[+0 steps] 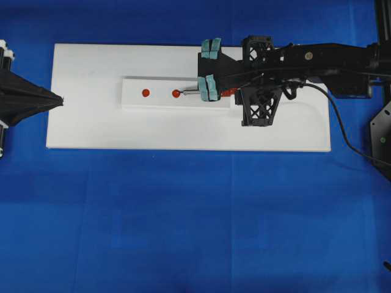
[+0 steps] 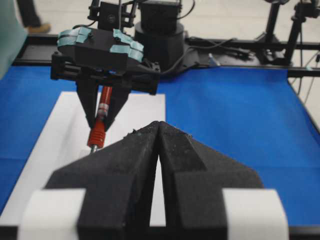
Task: Touch the tip of the soldering iron to the mark.
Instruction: 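Hold the iron tip on the middle red dot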
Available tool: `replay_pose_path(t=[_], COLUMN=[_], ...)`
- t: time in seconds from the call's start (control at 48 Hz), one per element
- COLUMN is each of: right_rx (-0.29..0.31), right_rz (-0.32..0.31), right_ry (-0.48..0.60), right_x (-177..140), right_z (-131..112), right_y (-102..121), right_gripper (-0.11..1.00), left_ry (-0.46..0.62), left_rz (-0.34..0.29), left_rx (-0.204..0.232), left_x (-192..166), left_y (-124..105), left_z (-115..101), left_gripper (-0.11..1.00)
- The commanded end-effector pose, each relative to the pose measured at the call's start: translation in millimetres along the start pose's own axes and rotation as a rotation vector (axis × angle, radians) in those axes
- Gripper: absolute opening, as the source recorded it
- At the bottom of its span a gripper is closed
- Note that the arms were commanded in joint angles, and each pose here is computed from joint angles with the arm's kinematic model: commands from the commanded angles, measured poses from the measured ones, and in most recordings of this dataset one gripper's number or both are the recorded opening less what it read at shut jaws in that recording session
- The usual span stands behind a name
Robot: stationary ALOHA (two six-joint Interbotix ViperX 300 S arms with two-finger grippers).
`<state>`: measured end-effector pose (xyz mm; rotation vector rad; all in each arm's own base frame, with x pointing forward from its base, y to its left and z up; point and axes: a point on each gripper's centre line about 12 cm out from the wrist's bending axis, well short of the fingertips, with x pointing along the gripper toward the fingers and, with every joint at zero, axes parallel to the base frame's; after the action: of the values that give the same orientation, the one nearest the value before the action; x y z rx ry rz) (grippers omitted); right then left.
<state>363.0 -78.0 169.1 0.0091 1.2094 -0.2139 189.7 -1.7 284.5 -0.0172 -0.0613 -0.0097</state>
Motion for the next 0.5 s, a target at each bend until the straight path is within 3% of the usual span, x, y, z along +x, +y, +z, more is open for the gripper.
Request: replay_pose_path(t=[0.0,0.479], right_rx=[0.002,-0.001], right_rz=[-0.002,-0.001], right_ry=[-0.029,-0.027], right_x=[-5.9,-3.1], right_z=[4.8,4.8], right_y=[-1.9,-1.5], right_gripper=[0.06,0.06], left_ry=[-0.017,-0.020], left_rz=[0.000,0.000], left_rx=[0.003,0.003], left_x=[1.5,1.5], left_y=[0.1,0.1], left_z=[5.8,6.1], left_gripper=[0.00,0.00])
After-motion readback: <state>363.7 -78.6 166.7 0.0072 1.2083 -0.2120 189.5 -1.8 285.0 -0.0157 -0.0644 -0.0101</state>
